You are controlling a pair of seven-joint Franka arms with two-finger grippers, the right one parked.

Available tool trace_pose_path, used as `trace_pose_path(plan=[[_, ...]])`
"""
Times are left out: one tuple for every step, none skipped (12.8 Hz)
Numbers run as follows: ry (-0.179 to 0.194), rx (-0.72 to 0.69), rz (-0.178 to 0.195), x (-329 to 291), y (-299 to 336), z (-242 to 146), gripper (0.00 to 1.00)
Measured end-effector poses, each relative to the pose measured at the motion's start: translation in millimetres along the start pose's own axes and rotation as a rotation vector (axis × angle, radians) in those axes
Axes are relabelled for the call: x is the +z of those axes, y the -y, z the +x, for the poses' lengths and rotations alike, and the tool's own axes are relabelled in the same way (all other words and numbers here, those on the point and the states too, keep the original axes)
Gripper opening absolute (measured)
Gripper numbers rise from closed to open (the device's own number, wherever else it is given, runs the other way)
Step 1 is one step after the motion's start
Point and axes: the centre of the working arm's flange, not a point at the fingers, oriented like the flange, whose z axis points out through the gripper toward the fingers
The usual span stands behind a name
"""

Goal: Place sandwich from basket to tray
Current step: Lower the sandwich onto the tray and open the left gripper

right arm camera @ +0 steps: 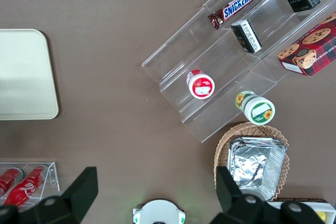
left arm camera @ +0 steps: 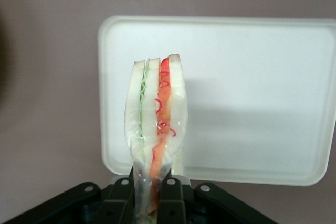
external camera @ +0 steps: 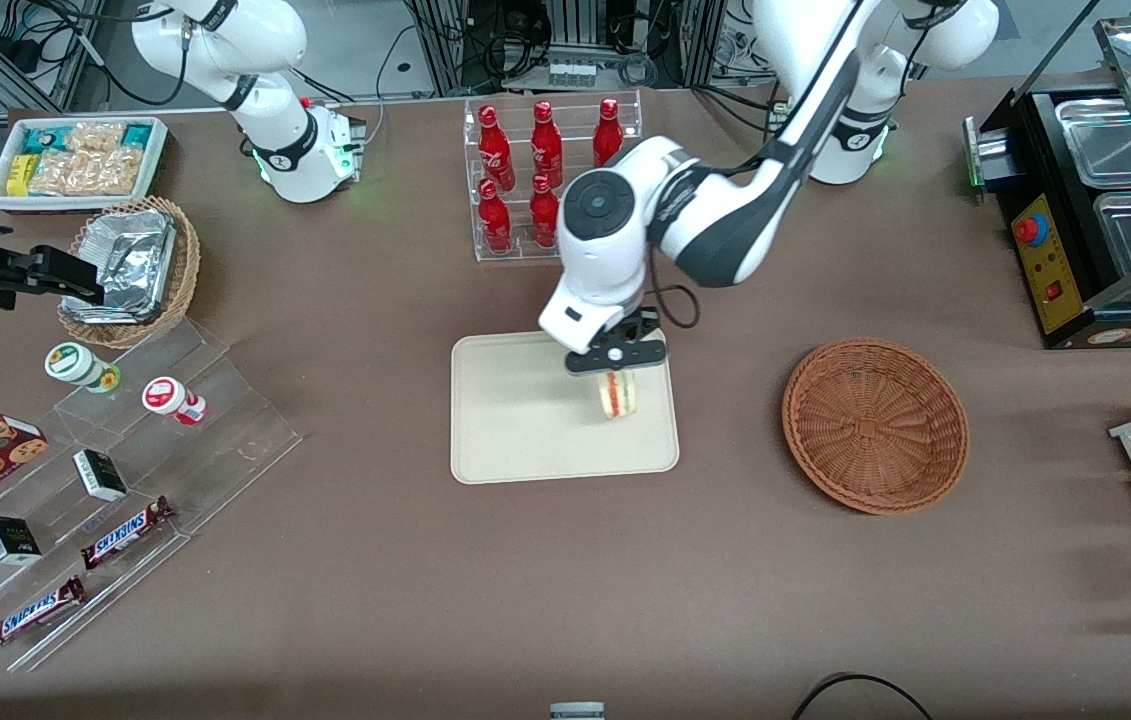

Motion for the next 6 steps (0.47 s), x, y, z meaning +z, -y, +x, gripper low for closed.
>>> trace_pose_path(plan=[[0.01,0.023,-0.001,18,-11,-6,0.15],[0.021,0.041,0.005,35,-19,-11,0.15],[0.034,0.056,0.015,51,-26,-16,0.15],[0.046,0.069,0.026,66,-32,-20,0.15],[0.05,0.08,0.028,77,-38,-25,0.15],[0.048,0.089,0.023,86,-44,-29,0.15]])
